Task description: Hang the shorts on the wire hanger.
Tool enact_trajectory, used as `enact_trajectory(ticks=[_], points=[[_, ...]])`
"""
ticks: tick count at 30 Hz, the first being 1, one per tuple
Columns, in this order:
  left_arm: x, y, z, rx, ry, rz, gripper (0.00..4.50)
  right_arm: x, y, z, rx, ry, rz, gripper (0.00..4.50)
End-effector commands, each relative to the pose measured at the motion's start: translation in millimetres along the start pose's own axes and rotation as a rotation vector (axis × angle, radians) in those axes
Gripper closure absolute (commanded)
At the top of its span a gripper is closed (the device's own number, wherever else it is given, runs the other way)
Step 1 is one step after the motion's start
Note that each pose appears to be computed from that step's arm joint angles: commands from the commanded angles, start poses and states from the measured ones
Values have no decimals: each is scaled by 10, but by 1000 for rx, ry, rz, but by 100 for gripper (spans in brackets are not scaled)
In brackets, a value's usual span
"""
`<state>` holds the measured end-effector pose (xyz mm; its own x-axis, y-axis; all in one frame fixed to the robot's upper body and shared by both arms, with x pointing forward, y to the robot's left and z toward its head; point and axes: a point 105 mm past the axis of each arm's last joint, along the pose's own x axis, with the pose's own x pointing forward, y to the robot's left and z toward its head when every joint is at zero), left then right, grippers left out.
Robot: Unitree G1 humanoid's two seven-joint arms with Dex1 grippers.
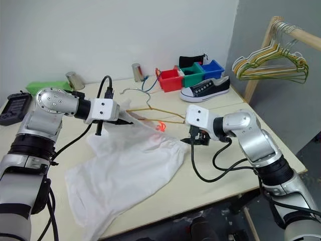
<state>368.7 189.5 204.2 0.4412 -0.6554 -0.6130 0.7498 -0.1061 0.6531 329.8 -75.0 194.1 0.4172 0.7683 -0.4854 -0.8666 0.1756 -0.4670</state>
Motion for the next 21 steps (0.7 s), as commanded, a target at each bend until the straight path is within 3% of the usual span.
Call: enact_trajectory(ticks=[1,2,7,12,18,21], points=[[-192,-66,-114,-18,35,59,440,-360,-241,113,66,-34,-51,26],[-192,-100,-120,-22,34,57,440,-382,-273,105,94,-41,-57,4],[-200,-230,-125,-33,31,53,440,-405,-333,78,223,-81,-54,4],[-268,-279,-127,-53,37,72,440,-353,-300,-164,291,-47,-55,4],[-438,-271,-177,-120,55,136,440,-209,-60,-563,492,-7,10,4],[-517,-261,-186,-152,56,167,440,-33,96,-605,674,-58,57,4]])
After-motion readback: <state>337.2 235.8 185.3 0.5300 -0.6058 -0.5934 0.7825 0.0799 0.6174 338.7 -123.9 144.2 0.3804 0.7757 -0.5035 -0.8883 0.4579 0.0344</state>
